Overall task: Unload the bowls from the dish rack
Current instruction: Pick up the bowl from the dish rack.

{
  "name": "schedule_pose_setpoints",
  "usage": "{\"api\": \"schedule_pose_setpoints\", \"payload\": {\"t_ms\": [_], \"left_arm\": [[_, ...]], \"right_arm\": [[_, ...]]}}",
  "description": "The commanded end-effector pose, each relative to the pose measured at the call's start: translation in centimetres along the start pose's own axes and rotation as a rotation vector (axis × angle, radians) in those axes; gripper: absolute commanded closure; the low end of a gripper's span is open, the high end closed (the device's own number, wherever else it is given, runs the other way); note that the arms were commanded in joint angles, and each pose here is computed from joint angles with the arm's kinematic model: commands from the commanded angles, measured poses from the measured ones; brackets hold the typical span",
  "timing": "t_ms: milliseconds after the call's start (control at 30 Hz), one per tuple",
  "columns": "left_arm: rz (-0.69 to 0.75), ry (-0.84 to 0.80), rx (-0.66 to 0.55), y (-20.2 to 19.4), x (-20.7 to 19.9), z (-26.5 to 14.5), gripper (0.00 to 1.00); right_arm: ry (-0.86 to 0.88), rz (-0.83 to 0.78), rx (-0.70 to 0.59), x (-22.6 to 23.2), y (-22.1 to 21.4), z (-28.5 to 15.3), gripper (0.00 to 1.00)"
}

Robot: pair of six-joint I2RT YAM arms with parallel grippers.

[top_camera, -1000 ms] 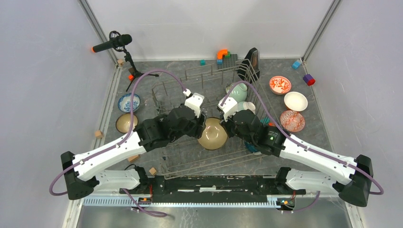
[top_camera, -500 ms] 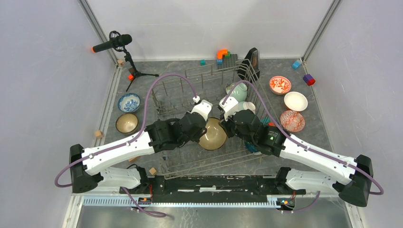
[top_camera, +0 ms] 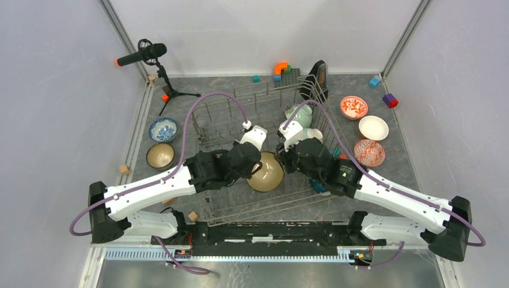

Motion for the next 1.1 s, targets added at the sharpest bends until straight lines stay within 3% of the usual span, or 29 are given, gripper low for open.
{"api": "schedule_pose_setpoints", "payload": {"t_ms": [0,200,500,900,1067], "left_arm": [[-0.126,0.071,-0.109,2.4,0.7,-0.9,0.98],[-0.207,0.147,-0.161,3.3,1.6,-1.1,0.98],[-0.332,0.173,-0.241,4.6,2.1,-1.9,0.98],[-0.394,0.172,-0.286,5.2,2.8,-2.9,0.98],[-0.399,0.159,-0.28,5.0,2.6,-2.9,0.98]], "right_arm": [[-0.048,0.096,-0.095,-0.3,4.1,-0.8,0.61],[-0.107,0.118,-0.035,-0.9,3.0,-0.8,0.51],[-0.072,0.144,0.03,0.2,1.4,0.9,0.5],[-0.054,0.139,0.086,1.1,-0.4,3.1,0.67],[-0.028,0.138,0.085,1.6,-0.4,3.5,0.84]]}}
Point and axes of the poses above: each gripper's point midway between its finger pads, its own z axis out along the fingers, its own x axis along the line the jaws close on, y = z × x, the point moved 4 cm from there along -z, back along the fingers, and after that the axes turned 3 degrees about -z, right-handed, at the moved point
